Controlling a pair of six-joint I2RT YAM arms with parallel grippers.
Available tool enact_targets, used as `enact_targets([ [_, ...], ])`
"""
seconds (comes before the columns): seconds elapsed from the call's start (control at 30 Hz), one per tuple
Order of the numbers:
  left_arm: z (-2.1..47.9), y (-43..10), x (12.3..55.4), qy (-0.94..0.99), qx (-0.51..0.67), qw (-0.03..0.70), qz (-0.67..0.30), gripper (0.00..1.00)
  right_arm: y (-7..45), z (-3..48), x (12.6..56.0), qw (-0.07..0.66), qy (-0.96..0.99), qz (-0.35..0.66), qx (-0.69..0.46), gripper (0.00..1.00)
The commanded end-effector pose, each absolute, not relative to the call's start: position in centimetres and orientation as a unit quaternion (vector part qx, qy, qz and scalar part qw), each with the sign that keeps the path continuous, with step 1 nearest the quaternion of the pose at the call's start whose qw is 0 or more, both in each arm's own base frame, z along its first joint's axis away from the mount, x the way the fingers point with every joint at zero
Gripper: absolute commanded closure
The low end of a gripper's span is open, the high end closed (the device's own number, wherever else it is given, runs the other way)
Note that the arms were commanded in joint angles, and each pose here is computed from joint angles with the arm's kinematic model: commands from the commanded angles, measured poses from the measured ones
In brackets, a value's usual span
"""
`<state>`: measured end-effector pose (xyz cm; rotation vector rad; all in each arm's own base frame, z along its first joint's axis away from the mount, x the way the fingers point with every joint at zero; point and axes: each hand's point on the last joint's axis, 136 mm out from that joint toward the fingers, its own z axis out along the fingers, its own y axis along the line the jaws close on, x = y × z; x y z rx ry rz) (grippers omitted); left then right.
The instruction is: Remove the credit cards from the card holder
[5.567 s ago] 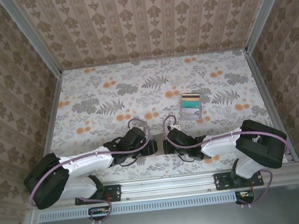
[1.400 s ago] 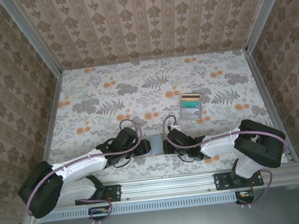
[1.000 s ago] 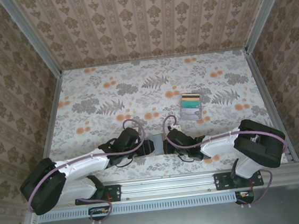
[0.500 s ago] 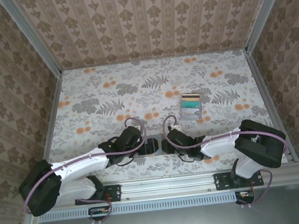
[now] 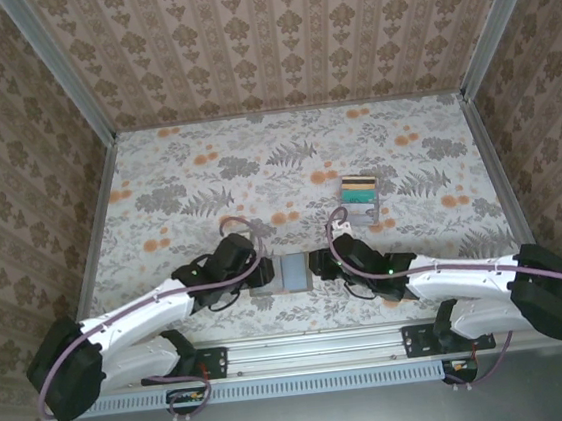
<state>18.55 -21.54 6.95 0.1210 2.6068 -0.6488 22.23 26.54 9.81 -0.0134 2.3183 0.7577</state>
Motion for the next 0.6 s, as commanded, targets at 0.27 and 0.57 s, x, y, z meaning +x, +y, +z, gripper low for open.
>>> enact_targets([
  [0.27, 4.6, -19.8, 18.5, 0.948, 0.027, 0.206, -0.242, 0.84, 33.6, 9.2, 22.3, 0.263, 0.889, 0.374, -0.034, 0.82],
  [0.57, 2.8, -20.1, 18.1, 0.955, 0.025, 0.182, -0.232, 0.85, 35.3, 6.0, 22.8, 0.219, 0.898, 0.381, -0.015, 0.82],
])
